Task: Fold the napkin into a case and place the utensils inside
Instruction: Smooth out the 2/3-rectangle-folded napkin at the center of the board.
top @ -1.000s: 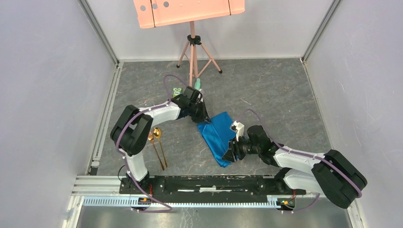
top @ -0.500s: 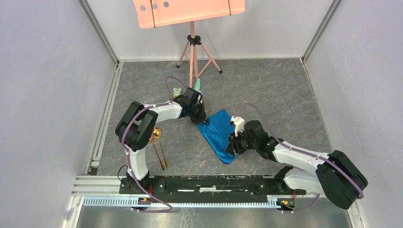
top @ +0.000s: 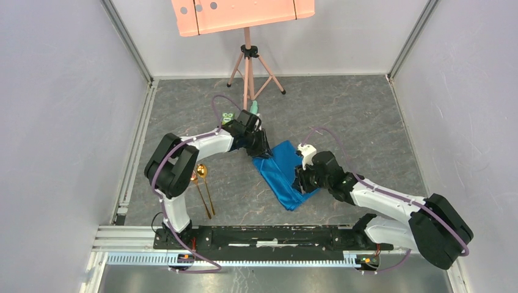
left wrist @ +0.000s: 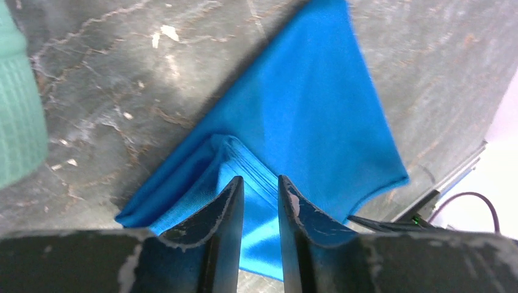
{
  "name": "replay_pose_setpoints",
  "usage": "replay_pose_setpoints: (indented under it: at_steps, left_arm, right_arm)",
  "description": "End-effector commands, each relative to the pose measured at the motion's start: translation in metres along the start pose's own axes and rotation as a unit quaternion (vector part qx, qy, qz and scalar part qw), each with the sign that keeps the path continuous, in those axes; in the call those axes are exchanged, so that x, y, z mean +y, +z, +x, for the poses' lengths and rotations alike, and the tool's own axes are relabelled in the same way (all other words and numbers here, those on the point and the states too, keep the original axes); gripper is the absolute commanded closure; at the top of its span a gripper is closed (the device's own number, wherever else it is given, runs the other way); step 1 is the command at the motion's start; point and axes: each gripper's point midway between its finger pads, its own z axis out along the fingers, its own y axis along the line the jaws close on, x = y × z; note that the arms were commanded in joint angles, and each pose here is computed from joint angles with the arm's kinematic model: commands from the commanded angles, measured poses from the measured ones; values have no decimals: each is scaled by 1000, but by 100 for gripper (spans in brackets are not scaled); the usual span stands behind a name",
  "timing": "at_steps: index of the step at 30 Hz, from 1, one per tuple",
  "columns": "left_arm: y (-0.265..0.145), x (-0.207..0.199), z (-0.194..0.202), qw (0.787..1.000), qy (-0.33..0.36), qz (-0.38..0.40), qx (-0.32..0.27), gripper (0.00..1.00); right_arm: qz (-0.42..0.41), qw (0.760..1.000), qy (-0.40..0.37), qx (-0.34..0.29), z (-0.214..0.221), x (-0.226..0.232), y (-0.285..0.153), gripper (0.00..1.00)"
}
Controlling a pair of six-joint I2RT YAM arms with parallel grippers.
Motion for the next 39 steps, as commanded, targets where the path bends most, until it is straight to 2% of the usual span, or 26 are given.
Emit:
replay_pose_setpoints:
  at_steps: [1, 5, 11, 16, 19, 20, 23, 25, 28, 30, 32, 36, 39]
  left_arm:
    - [-42, -54, -21, 995, 54, 72, -41, 61]
    - [-57, -63, -16, 993, 61, 92, -42, 53]
    - [-75, -63, 4, 991, 61, 111, -35, 50]
    - [-88, -47, 29, 992, 61, 105, -25, 47]
    - [-91, -36, 44, 993, 65, 95, -13, 45]
    - [-91, -30, 49, 994, 63, 87, -12, 45]
    - [-93, -19, 58, 995, 57, 75, -17, 44]
    - [-95, -13, 61, 996, 55, 65, -21, 44]
    - [-94, -7, 61, 997, 57, 53, -25, 43]
    - [-93, -8, 60, 997, 56, 55, -24, 43]
    - [-92, -9, 61, 997, 52, 58, -21, 43]
    - [-89, -9, 65, 997, 47, 63, -16, 43]
    - [-86, -8, 67, 997, 45, 65, -10, 43]
  right_arm:
    - [12, 1000, 17, -12, 4, -2, 4, 64]
    - [26, 999, 45, -8, 19, -5, 6, 73]
    - [12, 996, 83, -10, 28, 15, 11, 74]
    - [-64, 993, 92, -27, 9, 62, 11, 73]
    - [-71, 995, 68, -34, -10, 67, 4, 61]
    - [-56, 996, 59, -37, -16, 59, 0, 54]
    - [-9, 999, 43, -31, -23, 30, -12, 43]
    - [-13, 999, 19, -35, -27, 27, -18, 35]
    - [-66, 997, 30, -22, -23, 45, -17, 31]
    - [-105, 992, 62, -24, -17, 58, -15, 24]
    - [-123, 986, 109, -20, -9, 65, -14, 24]
    - [-111, 980, 164, -13, 7, 65, -13, 17]
    - [-112, 979, 171, -2, 16, 69, -11, 17]
